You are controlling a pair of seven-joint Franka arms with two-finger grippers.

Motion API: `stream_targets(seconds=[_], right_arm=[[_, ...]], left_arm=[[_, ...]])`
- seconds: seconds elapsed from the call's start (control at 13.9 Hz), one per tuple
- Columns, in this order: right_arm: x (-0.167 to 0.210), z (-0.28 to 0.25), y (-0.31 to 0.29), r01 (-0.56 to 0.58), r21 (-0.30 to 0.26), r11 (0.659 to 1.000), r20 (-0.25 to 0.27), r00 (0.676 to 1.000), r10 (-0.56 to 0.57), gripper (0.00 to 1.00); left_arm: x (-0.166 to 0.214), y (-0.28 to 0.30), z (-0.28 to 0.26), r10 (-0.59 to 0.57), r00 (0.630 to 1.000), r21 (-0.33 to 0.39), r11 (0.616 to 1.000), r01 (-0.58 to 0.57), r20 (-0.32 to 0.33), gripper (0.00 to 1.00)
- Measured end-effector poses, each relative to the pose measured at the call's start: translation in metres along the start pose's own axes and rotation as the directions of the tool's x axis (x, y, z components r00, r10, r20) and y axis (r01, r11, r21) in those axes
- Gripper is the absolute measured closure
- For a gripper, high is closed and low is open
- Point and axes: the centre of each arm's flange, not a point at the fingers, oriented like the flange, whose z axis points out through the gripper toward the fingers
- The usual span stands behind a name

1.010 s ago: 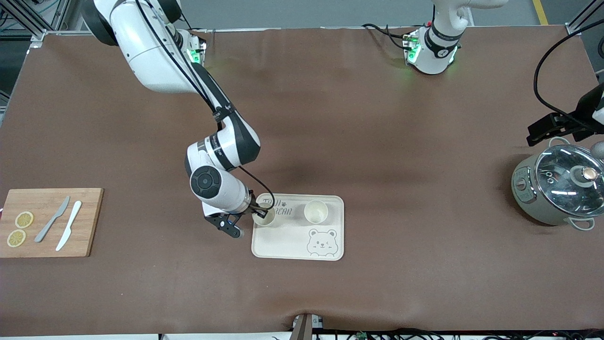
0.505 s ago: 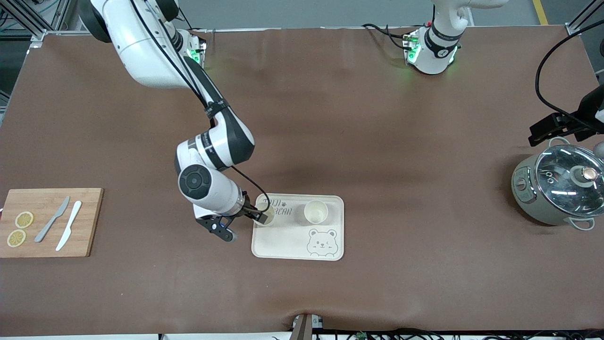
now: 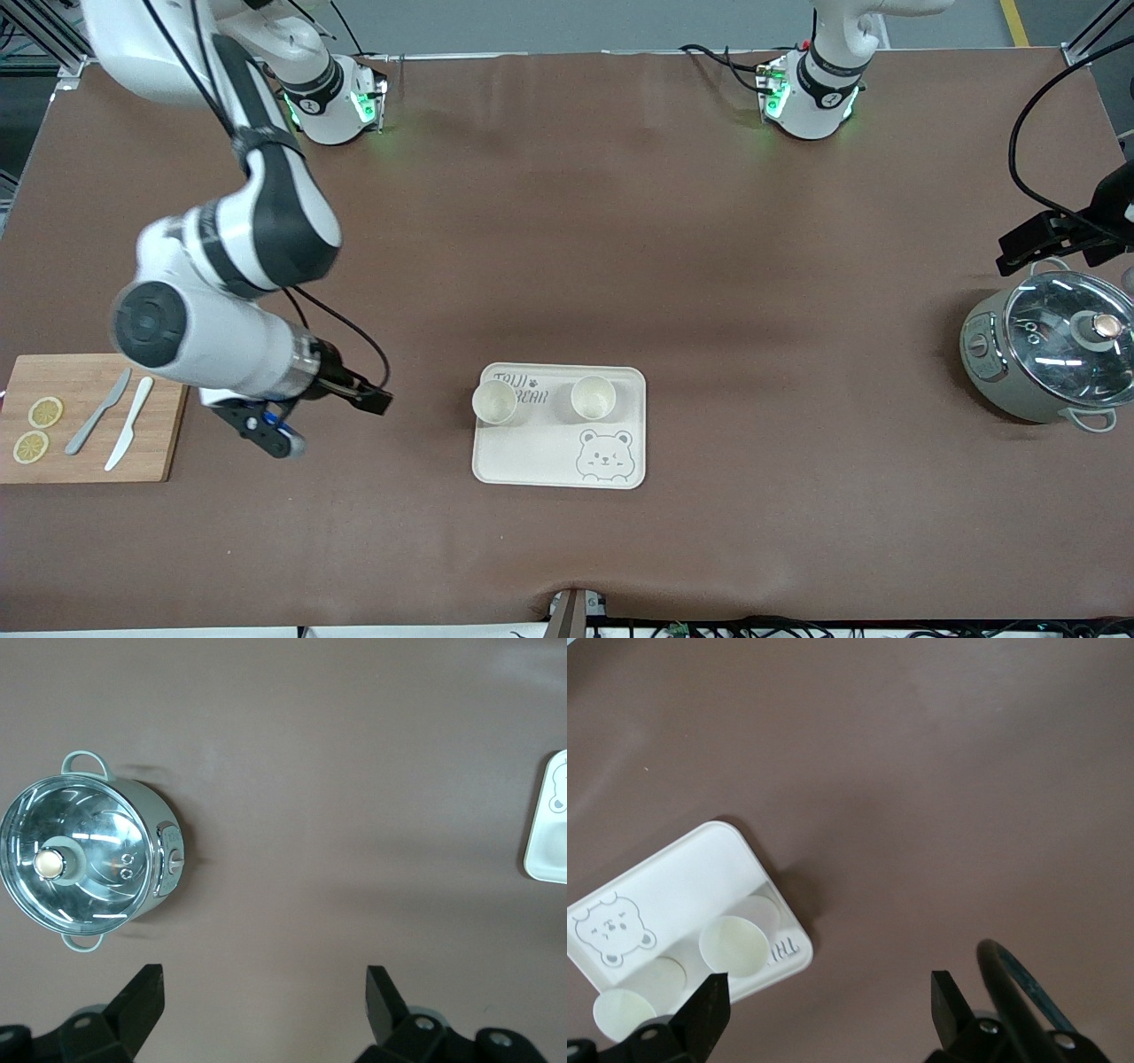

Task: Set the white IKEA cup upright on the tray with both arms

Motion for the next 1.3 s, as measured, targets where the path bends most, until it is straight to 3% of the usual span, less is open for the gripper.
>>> stream_targets(seconds=[0.43,0.79,1.15,1.3], right_arm=[[0.032,-0.109,0.144,0.200,0.017,0.980,-0.035,0.979,-0.199,0.00],[0.001,-0.177,0.215,0.414,-0.112,0.904,-0.120,0.897,-0.425,0.00],[-0.020,-0.204,0.246,0.480,-0.154,0.864,-0.112,0.860,-0.498,0.00],[-0.008,-0.196,0.264,0.472,-0.154,0.868,-0.098,0.867,-0.489,0.00]], left_arm=[[-0.007,-0.005,-0.005,-0.006,1.000,0.001,1.000,0.006,0.020,0.00],[-0.010,0.000,-0.008,0.003,1.000,-0.001,1.000,-0.003,0.019,0.00],[-0.015,0.010,-0.007,0.025,0.999,-0.001,1.000,-0.025,0.043,0.00],[-0.018,0.023,-0.002,0.049,0.997,-0.003,0.999,-0.049,0.058,0.00]])
